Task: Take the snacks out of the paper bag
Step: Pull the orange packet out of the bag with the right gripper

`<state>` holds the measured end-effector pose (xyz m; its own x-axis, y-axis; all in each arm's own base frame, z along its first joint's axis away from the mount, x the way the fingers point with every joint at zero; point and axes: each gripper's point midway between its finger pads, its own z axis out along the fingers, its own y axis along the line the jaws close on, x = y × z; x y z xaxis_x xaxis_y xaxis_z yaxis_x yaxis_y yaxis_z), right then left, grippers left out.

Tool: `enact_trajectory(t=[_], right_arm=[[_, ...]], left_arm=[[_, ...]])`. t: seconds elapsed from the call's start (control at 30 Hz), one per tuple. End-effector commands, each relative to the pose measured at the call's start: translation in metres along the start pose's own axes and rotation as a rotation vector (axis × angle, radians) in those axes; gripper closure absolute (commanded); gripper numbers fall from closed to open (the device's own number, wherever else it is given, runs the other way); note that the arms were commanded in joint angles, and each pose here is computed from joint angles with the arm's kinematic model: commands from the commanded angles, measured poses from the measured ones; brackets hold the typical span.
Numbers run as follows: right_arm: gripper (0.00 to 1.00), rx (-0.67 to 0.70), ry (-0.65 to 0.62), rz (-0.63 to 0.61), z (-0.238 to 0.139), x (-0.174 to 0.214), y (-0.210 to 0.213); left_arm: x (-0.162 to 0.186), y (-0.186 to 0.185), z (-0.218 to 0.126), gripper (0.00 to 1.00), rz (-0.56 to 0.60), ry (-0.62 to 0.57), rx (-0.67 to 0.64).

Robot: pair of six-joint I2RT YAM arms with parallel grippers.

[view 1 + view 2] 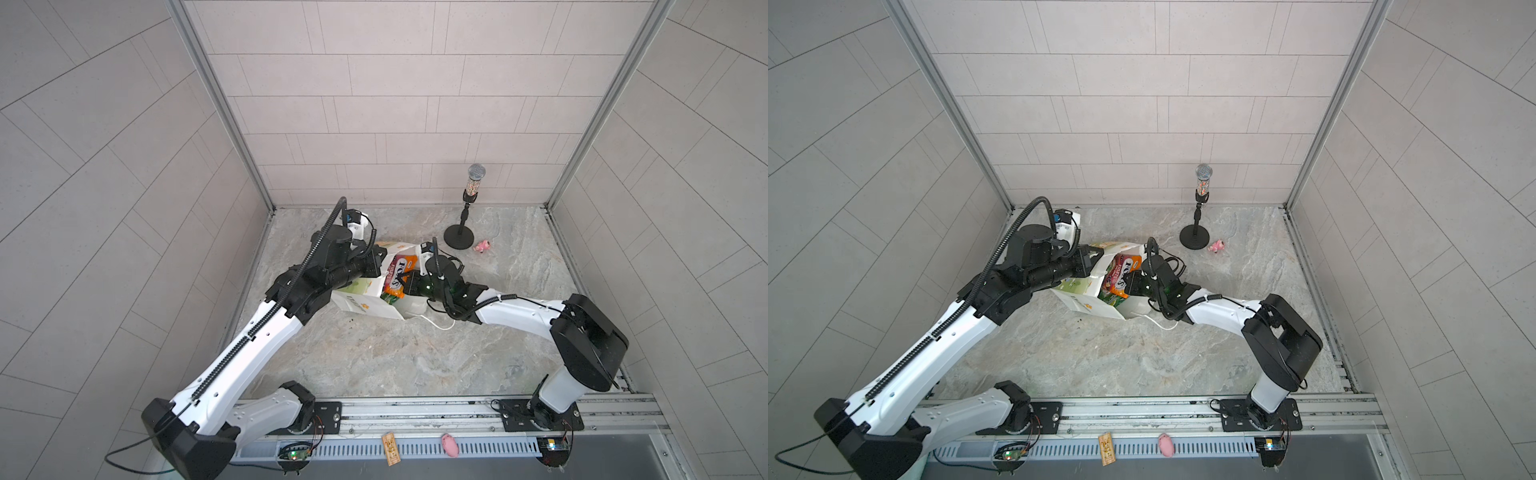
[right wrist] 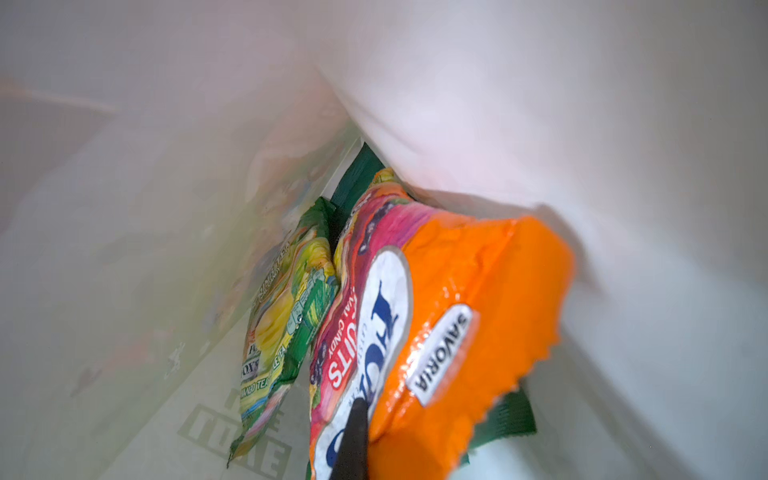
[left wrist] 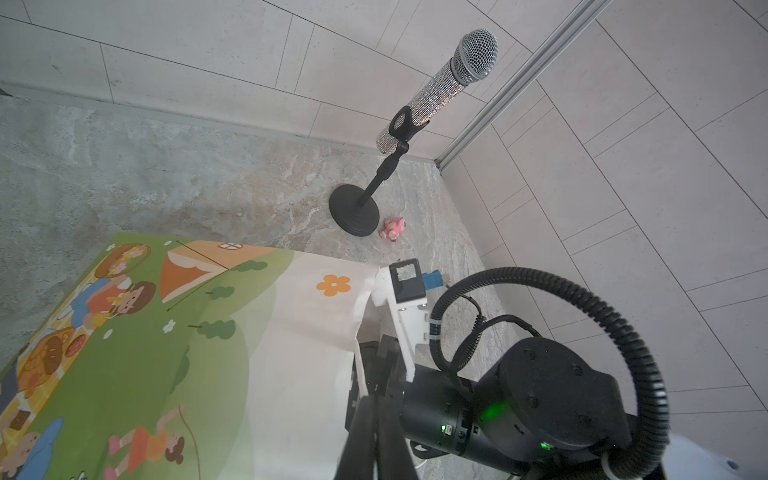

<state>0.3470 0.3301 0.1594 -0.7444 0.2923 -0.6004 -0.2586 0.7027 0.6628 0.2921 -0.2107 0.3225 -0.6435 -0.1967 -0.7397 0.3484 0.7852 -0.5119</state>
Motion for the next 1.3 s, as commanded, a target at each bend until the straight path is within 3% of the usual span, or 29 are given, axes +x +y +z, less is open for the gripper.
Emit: enact_trajectory(t=[0.0,0.63,0.9,1.27], right_arm=[[1.0,-0.027,-0.022,-0.044,-0.019,-0.014,0.009],[1.0,-0.094,0.034,-0.196,-0.071,-0.028,0.033],[1.0,-0.159,-0.002,-0.269,-0.114,-0.043,0.058],[1.0,-0.026,-0.12,-0.317,-0.183,-0.077,0.039]], left_arm=[[-0.004,-0.001,-0.006,1.0,0.003,-0.024,-0.011],[-0.008,0.011,-0.006,1.0,-0.021,-0.056,-0.074],[-0.01,0.017,-0.007,1.0,-0.037,-0.076,-0.104],[-0.011,0.018,-0.006,1.0,-0.043,-0.077,-0.112]])
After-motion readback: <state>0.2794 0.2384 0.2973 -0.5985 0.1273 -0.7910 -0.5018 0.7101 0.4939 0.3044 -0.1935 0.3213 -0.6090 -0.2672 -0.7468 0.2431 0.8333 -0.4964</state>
